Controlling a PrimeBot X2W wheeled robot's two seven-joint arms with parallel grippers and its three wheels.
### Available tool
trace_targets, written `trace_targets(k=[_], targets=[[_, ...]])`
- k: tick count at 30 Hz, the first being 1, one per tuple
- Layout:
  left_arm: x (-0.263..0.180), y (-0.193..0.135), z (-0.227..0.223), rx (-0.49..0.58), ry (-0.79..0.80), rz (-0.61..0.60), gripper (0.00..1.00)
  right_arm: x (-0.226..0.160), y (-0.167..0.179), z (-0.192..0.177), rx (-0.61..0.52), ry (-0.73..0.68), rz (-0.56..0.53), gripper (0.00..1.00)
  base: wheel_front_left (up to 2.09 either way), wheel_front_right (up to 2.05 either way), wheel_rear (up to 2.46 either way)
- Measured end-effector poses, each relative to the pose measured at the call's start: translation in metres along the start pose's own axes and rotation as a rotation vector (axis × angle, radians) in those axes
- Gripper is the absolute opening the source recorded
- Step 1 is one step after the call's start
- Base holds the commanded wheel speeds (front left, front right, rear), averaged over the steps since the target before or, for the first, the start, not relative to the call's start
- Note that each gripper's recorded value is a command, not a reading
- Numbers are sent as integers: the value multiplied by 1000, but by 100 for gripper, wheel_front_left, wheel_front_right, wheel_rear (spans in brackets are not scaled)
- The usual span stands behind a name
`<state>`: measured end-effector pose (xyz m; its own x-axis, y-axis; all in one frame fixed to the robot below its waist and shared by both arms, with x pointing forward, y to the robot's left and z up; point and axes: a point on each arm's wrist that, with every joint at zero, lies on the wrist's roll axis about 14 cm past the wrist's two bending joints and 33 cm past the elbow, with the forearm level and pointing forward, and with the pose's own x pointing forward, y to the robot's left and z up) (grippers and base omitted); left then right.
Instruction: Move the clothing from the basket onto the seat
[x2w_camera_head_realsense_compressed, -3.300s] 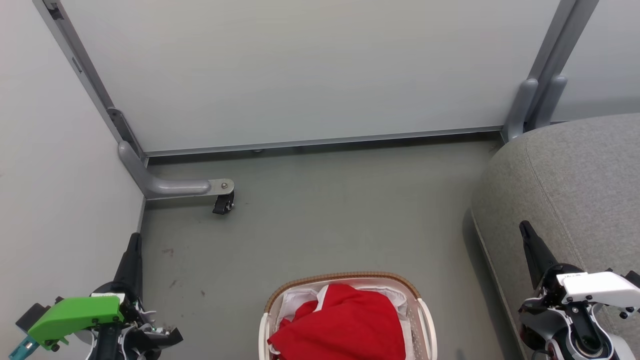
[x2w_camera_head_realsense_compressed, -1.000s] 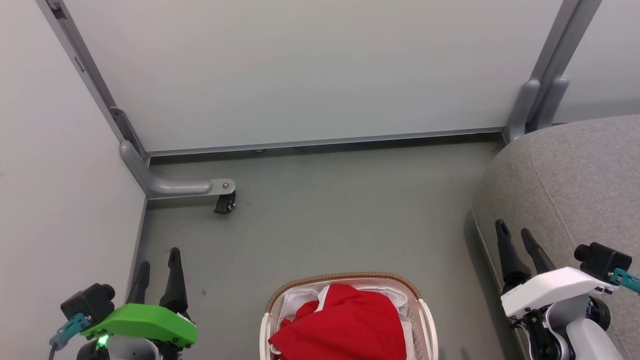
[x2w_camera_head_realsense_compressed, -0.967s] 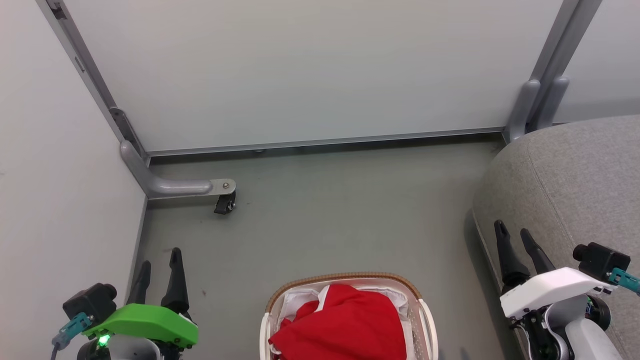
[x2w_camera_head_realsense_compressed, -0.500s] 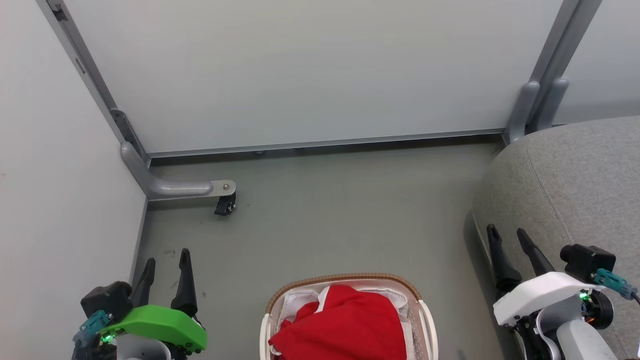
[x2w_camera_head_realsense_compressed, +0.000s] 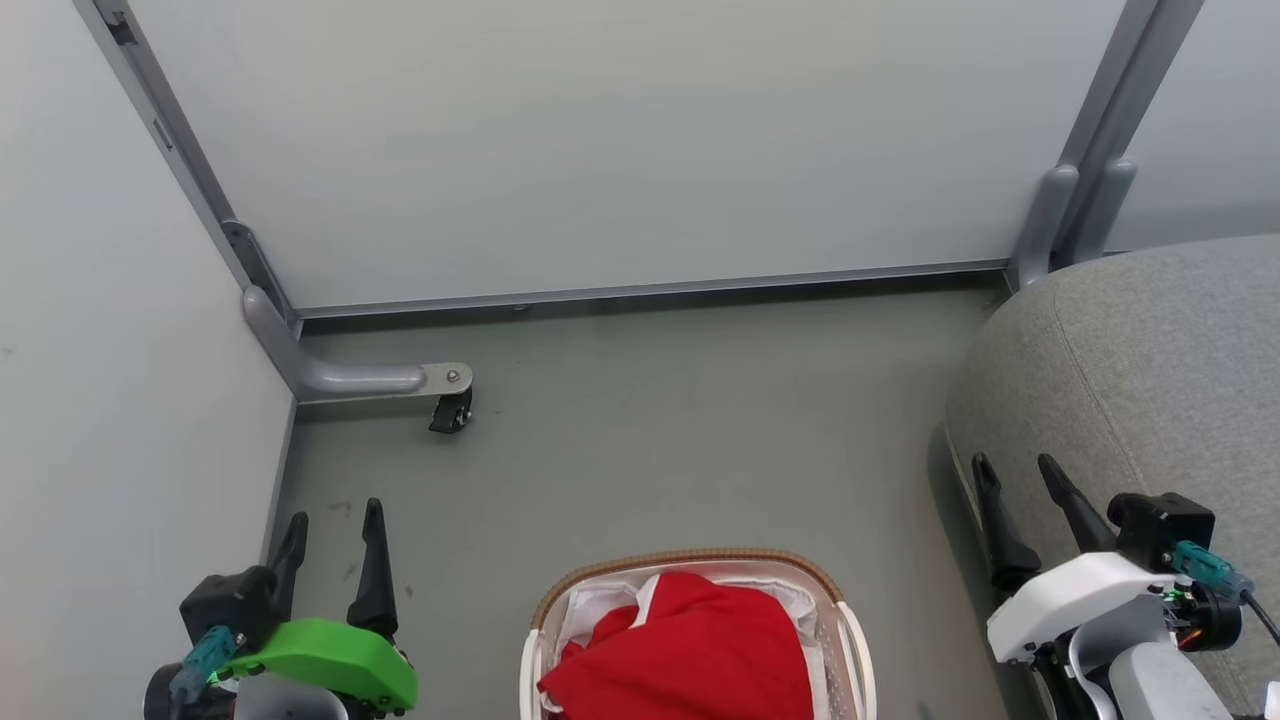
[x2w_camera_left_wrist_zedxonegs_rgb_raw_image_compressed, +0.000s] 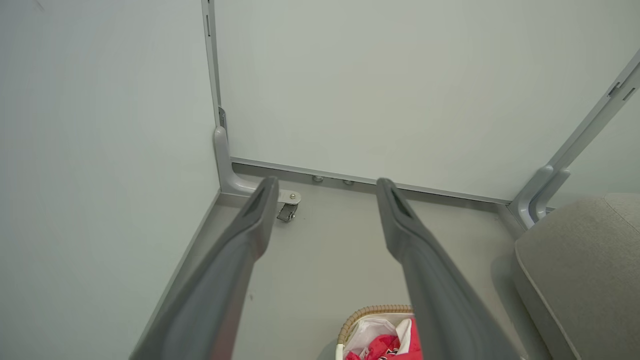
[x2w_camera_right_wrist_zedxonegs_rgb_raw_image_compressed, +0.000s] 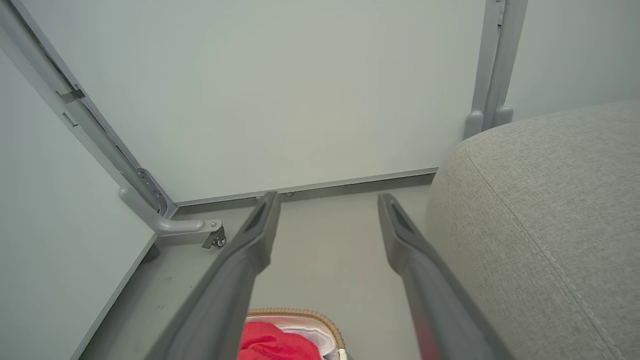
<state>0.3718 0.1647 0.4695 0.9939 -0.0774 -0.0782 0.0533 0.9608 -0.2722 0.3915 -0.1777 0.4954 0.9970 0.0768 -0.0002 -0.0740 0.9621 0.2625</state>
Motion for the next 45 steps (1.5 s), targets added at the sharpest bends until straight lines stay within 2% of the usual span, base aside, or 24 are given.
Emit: trace_targets(k=[27,34,45], targets=[[-8,-9,-5,154,-16,-51,100,-7,-1,-5,-205,-3,18,100,0,0,0],[1,-28,-22,194,24,-124,100,1,-1,-8,-258,1,30,100,0,0,0],[58,-73,-44,229,64,-292,100,45,-5,-6,-287,-25,29,100,0,0,0]])
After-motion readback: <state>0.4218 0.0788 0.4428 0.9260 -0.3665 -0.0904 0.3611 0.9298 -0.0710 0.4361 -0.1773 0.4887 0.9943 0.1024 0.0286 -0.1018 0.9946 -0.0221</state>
